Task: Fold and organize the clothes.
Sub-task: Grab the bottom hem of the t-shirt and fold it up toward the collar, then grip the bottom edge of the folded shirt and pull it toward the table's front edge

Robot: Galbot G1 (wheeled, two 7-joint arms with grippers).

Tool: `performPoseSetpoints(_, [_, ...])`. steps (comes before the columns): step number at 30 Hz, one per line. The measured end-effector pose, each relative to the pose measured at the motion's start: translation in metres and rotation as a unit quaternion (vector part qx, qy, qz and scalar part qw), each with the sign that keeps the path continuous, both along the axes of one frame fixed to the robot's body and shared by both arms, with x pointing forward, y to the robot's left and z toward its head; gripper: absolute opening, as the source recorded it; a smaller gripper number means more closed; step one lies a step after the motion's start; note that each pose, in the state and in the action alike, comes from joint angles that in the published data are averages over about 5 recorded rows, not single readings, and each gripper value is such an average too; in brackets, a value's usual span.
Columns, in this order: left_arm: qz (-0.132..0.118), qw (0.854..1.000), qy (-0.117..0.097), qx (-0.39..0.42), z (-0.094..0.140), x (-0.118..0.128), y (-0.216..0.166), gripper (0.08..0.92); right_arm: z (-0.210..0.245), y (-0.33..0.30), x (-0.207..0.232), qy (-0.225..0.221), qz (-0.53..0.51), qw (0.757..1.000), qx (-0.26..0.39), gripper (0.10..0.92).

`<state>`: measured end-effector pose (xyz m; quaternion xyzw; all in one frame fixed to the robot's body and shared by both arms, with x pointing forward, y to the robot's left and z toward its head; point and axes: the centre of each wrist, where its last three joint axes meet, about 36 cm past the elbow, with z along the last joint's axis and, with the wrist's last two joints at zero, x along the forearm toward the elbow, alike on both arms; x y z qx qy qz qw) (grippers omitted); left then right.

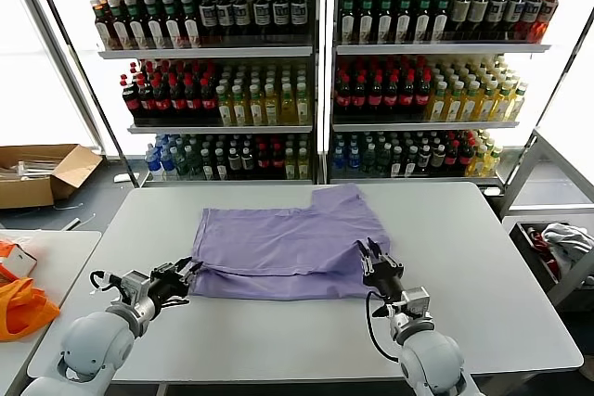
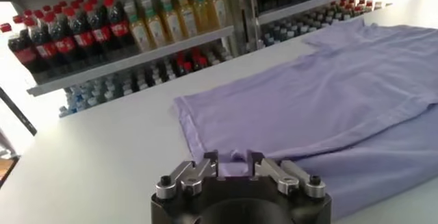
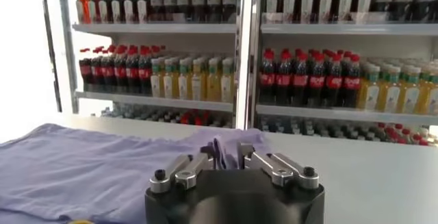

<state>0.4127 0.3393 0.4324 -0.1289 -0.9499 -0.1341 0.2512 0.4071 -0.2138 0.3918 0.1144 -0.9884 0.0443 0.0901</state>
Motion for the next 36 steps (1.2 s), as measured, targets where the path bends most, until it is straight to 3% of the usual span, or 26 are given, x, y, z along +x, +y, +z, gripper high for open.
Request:
performPoseSetpoints(7, [0.016, 1.0, -0.006, 0.006, 0.002, -0.014, 0.0, 0.625, 0.01, -0.01, -0.018, 0.012, -0.029, 0.999, -0.024, 0.671])
performPoseSetpoints(12, [0.018, 1.0, 0.002, 0.004, -0.004, -0.032, -0.01, 0.761, 0.008, -0.013, -0.041, 0.033, -0.049, 0.998, -0.037, 0.797])
performPoseSetpoints(19, [0.022, 1.0, 0.013, -0.008, -0.014, -0.042, -0.019, 0.822, 0.0, -0.015, -0.061, 0.068, -0.076, 0.994, -0.045, 0.82])
performPoseSetpoints(22, [0.021, 1.0, 0.015, -0.011, -0.016, -0.043, -0.019, 0.823, -0.003, -0.013, -0.064, 0.081, -0.083, 0.992, -0.045, 0.78])
performPoseSetpoints(29, [0.016, 0.999, 0.021, -0.019, -0.02, -0.041, -0.016, 0.807, -0.006, -0.007, -0.067, 0.103, -0.09, 0.99, -0.038, 0.585])
performPoseSetpoints(36, [0.02, 0.999, 0.025, -0.039, -0.025, -0.035, -0.012, 0.628, -0.01, -0.005, -0.069, 0.113, -0.089, 0.989, -0.037, 0.377])
